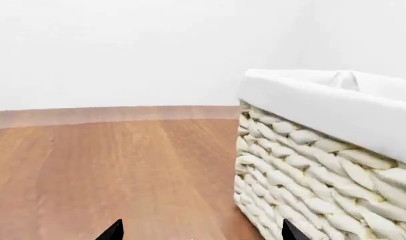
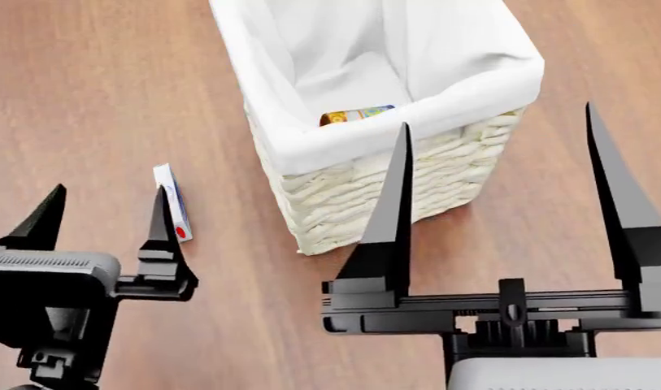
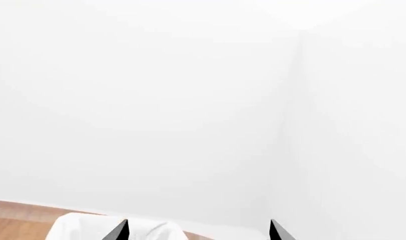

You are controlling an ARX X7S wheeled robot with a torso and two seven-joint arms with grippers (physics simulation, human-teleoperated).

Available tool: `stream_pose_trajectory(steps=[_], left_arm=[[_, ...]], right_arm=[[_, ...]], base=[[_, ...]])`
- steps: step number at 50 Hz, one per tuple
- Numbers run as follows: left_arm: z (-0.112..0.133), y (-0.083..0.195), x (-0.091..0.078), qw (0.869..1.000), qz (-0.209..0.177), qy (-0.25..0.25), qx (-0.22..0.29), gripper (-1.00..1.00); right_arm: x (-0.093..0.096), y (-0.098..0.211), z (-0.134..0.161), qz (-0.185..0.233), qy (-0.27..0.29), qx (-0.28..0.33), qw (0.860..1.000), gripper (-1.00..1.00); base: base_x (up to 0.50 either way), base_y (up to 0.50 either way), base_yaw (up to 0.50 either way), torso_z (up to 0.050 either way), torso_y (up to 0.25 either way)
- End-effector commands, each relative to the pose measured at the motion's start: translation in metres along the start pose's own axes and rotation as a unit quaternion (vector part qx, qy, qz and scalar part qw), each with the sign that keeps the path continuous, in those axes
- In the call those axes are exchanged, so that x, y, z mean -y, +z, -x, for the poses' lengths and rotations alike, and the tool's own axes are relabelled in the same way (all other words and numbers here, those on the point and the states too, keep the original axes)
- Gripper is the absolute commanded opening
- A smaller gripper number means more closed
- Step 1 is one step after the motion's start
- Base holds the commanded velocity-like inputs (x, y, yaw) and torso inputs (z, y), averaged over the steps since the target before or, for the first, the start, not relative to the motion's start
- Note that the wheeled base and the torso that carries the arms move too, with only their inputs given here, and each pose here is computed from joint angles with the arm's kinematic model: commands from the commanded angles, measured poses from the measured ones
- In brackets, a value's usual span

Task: Pick up the alphabet soup and the cream cheese box, and put them in the basket.

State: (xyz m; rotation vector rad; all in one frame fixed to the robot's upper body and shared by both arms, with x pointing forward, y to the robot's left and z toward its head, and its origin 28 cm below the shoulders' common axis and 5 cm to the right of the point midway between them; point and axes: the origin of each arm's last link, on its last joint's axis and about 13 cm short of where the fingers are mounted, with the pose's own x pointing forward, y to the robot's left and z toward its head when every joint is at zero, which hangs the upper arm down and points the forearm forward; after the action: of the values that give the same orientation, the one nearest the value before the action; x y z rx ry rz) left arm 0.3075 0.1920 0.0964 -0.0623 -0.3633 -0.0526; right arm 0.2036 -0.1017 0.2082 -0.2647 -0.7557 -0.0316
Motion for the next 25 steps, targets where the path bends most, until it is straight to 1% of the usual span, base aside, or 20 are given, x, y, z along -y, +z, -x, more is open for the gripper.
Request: stream_pose_trajectory(steps=[1, 2, 4, 7, 10, 15, 25], left_arm=[[-0.026, -0.027, -0.001, 0.998, 0.021, 0.001, -0.052, 1.0], [-0.027, -0.031, -0.001, 0.998, 0.013, 0.004, -0.058, 1.0], [-0.027, -0.035, -0.001, 0.998, 0.016, 0.002, -0.066, 1.0], [-0.027, -0.041, 0.0, 0.997, 0.009, 0.001, -0.079, 1.0], [-0.028, -0.047, 0.0, 0.995, 0.019, 0.002, -0.094, 1.0], [-0.03, -0.053, -0.001, 0.994, 0.024, 0.002, -0.11, 1.0], [-0.033, -0.062, -0.002, 0.992, 0.022, 0.005, -0.121, 1.0]], right_arm=[[-0.001, -0.003, 0.003, -0.004, 0.003, -0.012, 1.0, 1.0], [-0.001, -0.002, 0.004, -0.002, 0.002, -0.011, 1.0, 1.0], [0.0, -0.002, 0.005, -0.003, 0.002, -0.012, 1.0, 1.0], [0.0, -0.001, 0.004, -0.003, 0.002, -0.011, 1.0, 1.0], [0.0, -0.002, 0.005, -0.002, 0.002, -0.01, 1.0, 1.0], [-0.001, -0.005, 0.007, -0.002, 0.003, -0.012, 1.0, 1.0], [-0.001, -0.006, 0.005, -0.002, 0.004, -0.016, 1.0, 1.0]], base=[[0.0, 0.0, 0.0, 0.0, 0.0], [0.0, 0.0, 0.0, 0.0, 0.0], [0.0, 0.0, 0.0, 0.0, 0.0], [0.0, 0.0, 0.0, 0.0, 0.0], [0.0, 0.0, 0.0, 0.0, 0.0], [0.0, 0.0, 0.0, 0.0, 0.0], [0.0, 0.0, 0.0, 0.0, 0.0]])
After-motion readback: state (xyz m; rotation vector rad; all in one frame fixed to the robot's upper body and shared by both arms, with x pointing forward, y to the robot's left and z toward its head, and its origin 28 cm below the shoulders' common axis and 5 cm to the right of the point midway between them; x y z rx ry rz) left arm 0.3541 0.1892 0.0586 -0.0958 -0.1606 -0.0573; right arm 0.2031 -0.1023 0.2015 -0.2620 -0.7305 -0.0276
